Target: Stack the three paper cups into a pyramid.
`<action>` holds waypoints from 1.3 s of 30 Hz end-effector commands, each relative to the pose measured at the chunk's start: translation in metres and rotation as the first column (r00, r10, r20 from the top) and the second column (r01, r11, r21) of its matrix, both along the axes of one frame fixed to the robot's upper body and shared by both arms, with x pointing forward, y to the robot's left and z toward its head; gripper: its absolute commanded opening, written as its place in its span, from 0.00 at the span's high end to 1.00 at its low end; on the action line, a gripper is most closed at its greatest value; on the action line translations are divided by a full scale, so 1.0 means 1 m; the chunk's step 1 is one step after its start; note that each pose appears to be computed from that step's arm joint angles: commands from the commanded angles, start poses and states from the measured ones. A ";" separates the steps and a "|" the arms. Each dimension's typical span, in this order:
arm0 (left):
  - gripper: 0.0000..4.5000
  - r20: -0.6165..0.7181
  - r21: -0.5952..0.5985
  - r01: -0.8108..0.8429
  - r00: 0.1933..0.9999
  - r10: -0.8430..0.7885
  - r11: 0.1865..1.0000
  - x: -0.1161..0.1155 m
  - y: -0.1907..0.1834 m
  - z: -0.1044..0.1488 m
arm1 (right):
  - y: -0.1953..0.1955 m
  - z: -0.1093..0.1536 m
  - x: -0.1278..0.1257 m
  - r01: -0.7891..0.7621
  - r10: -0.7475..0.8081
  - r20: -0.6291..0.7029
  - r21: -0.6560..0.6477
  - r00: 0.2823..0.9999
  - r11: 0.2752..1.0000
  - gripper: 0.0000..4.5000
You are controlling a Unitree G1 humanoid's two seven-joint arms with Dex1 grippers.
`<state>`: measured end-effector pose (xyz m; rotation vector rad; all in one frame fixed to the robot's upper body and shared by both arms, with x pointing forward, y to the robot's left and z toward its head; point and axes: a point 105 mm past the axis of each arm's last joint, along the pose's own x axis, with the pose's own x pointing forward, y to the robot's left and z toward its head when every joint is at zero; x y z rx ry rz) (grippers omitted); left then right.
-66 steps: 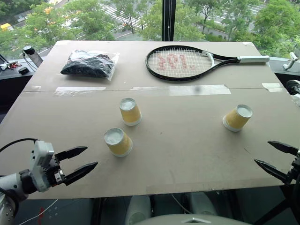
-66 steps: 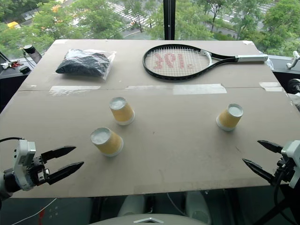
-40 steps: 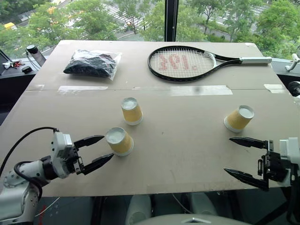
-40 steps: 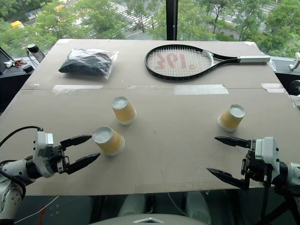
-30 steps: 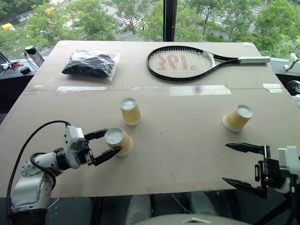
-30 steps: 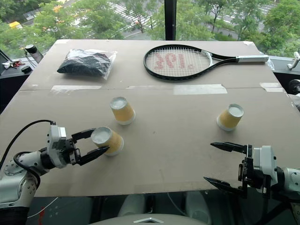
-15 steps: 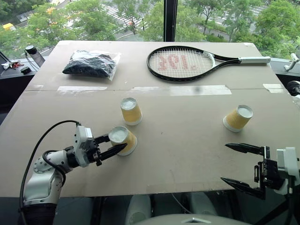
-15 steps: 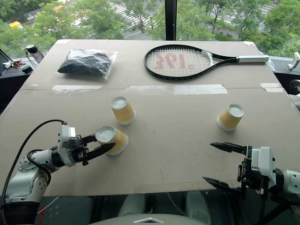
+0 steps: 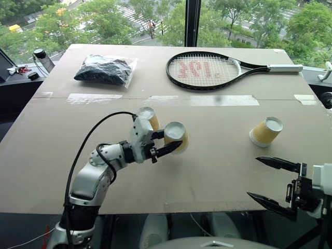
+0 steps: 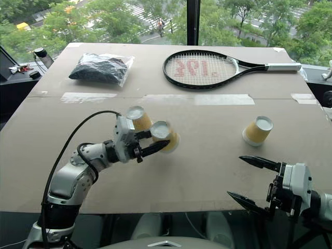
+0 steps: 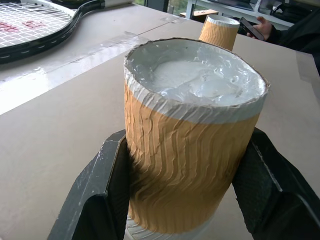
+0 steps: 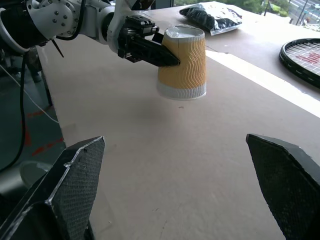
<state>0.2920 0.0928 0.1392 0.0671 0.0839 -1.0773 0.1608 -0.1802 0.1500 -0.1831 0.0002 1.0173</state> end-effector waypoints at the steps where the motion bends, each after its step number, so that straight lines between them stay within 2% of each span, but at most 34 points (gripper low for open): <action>1: 0.51 0.043 -0.024 0.018 0.999 -0.017 1.000 0.011 -0.026 0.016 | -0.012 0.003 -0.002 0.086 -0.085 0.047 -0.018 0.995 0.996 0.00; 12: 0.51 0.087 0.003 -0.036 0.996 0.035 0.999 0.040 -0.062 -0.002 | -0.028 -0.005 -0.006 0.223 -0.221 0.074 -0.023 0.972 0.975 0.00; 21: 0.51 0.099 0.026 -0.066 0.993 0.063 0.998 0.045 -0.073 -0.024 | -0.031 -0.013 -0.006 0.262 -0.261 0.068 -0.010 0.963 0.965 0.00; 27: 0.51 0.103 0.007 -0.084 0.991 0.083 0.996 0.049 -0.073 -0.024 | -0.030 -0.015 -0.007 0.267 -0.266 0.066 -0.005 0.962 0.964 0.00; 39: 0.51 0.090 -0.024 -0.181 0.979 0.183 0.983 0.070 -0.079 -0.023 | -0.028 -0.013 -0.010 0.267 -0.265 0.068 -0.009 0.962 0.964 0.00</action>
